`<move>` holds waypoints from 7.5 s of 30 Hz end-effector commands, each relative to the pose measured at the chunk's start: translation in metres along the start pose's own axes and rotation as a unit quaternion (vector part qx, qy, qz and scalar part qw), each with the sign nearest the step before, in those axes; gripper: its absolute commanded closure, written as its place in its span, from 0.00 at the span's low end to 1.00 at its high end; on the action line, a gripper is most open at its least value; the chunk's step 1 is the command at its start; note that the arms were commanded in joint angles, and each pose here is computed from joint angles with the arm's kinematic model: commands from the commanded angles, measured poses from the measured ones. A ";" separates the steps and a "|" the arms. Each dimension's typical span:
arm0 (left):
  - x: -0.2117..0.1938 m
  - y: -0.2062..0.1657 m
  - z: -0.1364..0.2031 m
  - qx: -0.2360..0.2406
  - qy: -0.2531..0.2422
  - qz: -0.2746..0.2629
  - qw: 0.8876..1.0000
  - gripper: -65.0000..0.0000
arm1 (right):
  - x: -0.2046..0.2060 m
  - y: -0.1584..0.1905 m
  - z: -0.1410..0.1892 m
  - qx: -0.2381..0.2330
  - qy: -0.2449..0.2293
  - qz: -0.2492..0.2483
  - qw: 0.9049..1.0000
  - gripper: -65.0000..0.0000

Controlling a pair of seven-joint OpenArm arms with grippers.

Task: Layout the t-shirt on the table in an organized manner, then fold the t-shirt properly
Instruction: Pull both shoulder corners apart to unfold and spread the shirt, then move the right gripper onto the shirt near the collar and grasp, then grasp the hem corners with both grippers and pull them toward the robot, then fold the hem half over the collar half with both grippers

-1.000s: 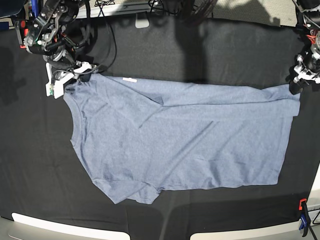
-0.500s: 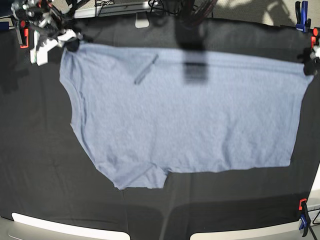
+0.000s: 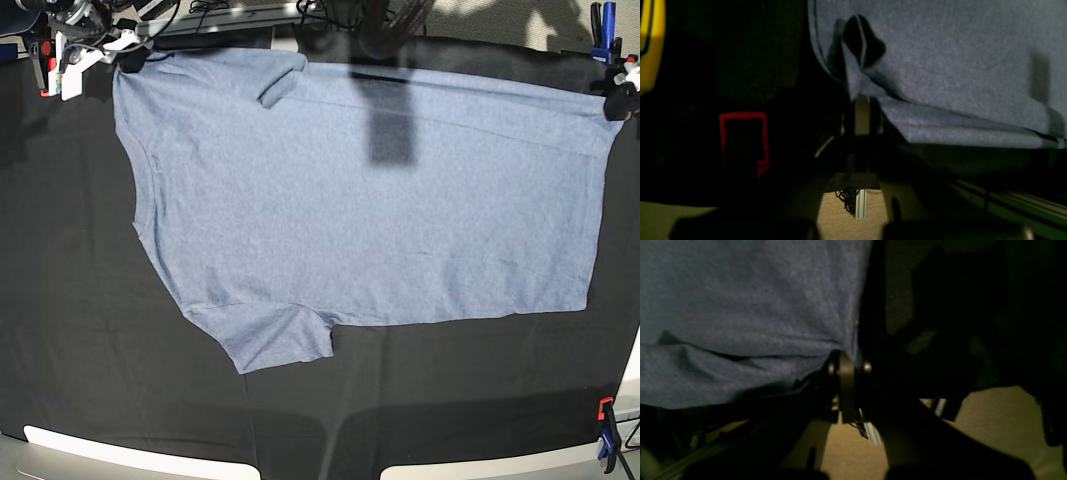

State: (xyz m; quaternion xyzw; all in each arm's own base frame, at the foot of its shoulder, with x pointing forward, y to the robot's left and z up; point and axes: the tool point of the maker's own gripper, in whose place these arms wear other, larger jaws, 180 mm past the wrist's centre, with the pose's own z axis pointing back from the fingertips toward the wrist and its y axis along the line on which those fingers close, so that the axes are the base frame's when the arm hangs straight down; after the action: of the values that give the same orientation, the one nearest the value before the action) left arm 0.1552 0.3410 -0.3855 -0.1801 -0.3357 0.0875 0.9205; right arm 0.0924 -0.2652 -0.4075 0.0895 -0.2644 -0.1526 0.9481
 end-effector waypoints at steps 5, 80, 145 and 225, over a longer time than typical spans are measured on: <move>0.017 0.002 0.006 0.002 -0.018 -0.014 1.000 0.87 | 0.005 -0.006 0.008 -0.005 0.007 0.029 1.000 0.83; 0.111 -0.027 0.006 -0.003 -0.168 -0.102 0.981 0.60 | 0.146 0.230 -0.025 0.199 -0.157 0.280 0.926 0.76; 0.182 -0.013 -0.221 0.077 -0.137 0.035 0.987 1.00 | 0.214 0.198 -0.031 0.171 -0.220 0.277 0.920 0.38; 0.190 -0.023 -0.221 0.040 -0.162 0.084 0.982 1.00 | 0.302 0.151 -0.201 0.084 -0.014 0.268 0.960 0.96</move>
State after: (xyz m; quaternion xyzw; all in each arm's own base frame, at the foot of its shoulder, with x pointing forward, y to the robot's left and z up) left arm 0.4352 0.3109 -0.4331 -0.1513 -0.4527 0.2148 0.8520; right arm 0.4649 -0.2021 -0.4158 0.1020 -0.2814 0.1250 0.9459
